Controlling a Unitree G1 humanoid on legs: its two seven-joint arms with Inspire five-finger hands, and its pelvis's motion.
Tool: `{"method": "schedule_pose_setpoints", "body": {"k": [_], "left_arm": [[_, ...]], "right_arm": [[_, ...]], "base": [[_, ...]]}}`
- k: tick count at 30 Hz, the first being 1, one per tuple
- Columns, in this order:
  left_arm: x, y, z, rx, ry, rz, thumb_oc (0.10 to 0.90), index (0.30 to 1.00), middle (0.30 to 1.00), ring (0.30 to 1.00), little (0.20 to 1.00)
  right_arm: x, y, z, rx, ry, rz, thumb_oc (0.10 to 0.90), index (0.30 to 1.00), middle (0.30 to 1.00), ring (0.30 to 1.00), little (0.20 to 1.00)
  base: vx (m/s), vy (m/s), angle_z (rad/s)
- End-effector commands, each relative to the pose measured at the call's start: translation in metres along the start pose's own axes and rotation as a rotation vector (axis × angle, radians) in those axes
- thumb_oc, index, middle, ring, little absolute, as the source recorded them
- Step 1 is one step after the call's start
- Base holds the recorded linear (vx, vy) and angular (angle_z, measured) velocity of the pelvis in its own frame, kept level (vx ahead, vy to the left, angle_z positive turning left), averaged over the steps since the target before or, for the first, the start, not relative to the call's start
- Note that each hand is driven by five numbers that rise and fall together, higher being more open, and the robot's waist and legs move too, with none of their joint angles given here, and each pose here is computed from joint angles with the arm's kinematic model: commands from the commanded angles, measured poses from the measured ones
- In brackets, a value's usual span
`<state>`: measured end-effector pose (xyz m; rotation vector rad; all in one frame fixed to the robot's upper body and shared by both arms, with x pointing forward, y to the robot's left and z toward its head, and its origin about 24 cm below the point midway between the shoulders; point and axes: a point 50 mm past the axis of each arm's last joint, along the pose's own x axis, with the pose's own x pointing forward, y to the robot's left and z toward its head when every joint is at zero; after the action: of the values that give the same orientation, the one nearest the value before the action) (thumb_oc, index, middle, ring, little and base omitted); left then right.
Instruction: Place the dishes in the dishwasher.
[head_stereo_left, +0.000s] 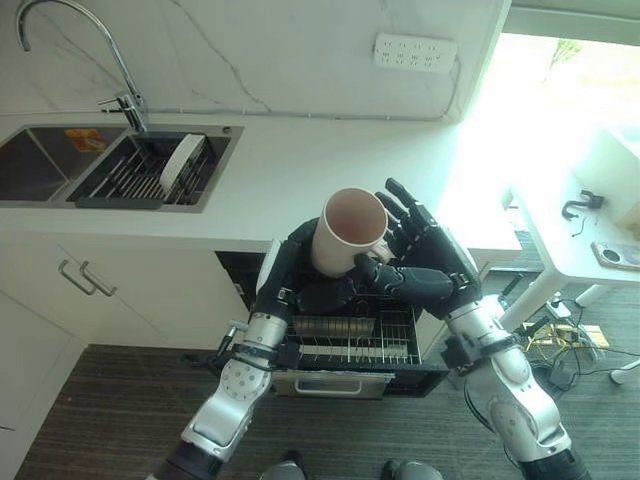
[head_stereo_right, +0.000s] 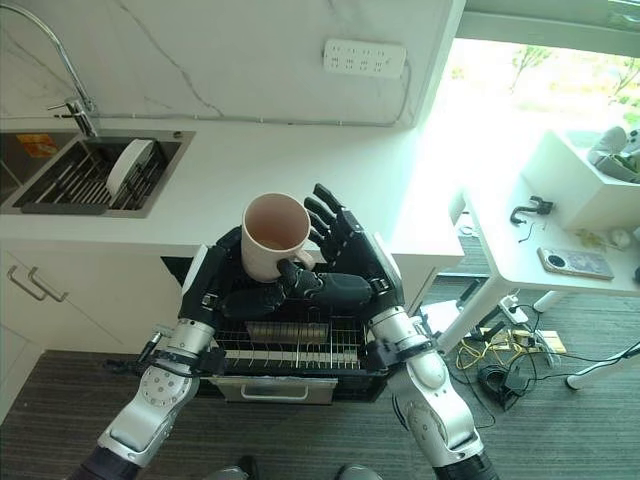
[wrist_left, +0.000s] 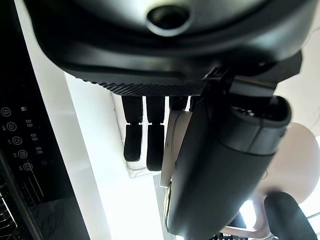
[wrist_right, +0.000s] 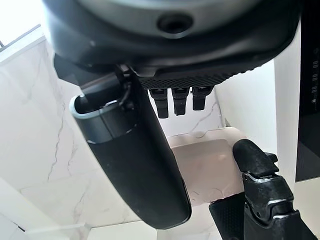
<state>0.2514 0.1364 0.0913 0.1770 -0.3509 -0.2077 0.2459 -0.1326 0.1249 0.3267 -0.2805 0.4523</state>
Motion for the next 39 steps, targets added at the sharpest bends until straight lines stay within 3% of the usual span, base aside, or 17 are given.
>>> {"method": "schedule_pose_setpoints", "body": {"k": [1,21,22,23,24,25,36,37,38,39], "left_arm": [[0.022,-0.014,0.045,-0.023,-0.274,-0.081,0.4,0.3,0.3,0.3,0.3],[0.024,-0.026,0.045,-0.041,-0.238,-0.197,0.4,0.3,0.3,0.3,0.3],[0.023,-0.026,0.043,-0.05,-0.228,-0.203,0.4,0.3,0.3,0.3,0.3],[0.023,-0.027,0.043,-0.049,-0.226,-0.203,0.4,0.3,0.3,0.3,0.3],[0.023,-0.027,0.043,-0.049,-0.226,-0.203,0.4,0.3,0.3,0.3,0.3],[0.023,-0.026,0.042,-0.051,-0.222,-0.196,0.4,0.3,0.3,0.3,0.3],[0.02,-0.018,0.038,-0.082,-0.193,-0.135,0.4,0.3,0.3,0.3,0.3],[0.02,-0.015,0.036,-0.085,-0.185,-0.114,0.445,0.368,0.368,0.368,0.368],[0.019,-0.011,0.033,-0.08,-0.17,-0.084,0.8,0.9,0.9,0.9,0.9],[0.017,-0.005,0.03,-0.075,-0.154,-0.05,0.8,0.9,0.9,0.9,0.9]], "right_arm": [[0.024,0.023,0.049,-0.02,-0.291,0.128,0.8,0.9,0.9,0.9,0.9],[0.028,0.037,0.048,-0.051,-0.254,0.236,0.8,0.9,0.9,0.9,0.9],[0.027,0.036,0.048,-0.058,-0.252,0.233,0.736,0.804,0.804,0.804,0.804],[0.027,0.036,0.048,-0.062,-0.254,0.23,0.577,0.566,0.566,0.566,0.566],[0.027,0.036,0.048,-0.062,-0.254,0.23,0.577,0.566,0.566,0.566,0.566],[0.026,0.036,0.05,-0.079,-0.266,0.23,0.4,0.3,0.3,0.3,0.3],[0.023,0.026,0.059,-0.204,-0.331,0.123,0.4,0.3,0.3,0.3,0.3],[0.022,0.023,0.06,-0.214,-0.338,0.106,0.4,0.3,0.3,0.3,0.3],[0.02,0.019,0.062,-0.225,-0.348,0.081,0.4,0.3,0.3,0.3,0.3],[0.018,0.015,0.064,-0.234,-0.355,0.061,0.4,0.3,0.3,0.3,0.3]], "base": [[0.0,0.0,0.0],[0.0,0.0,0.0],[0.0,0.0,0.0],[0.0,0.0,0.0],[0.0,0.0,0.0],[0.0,0.0,0.0],[-0.03,0.0,0.0],[-0.04,-0.002,0.0],[-0.05,-0.003,0.0],[-0.04,-0.003,0.0]]}}
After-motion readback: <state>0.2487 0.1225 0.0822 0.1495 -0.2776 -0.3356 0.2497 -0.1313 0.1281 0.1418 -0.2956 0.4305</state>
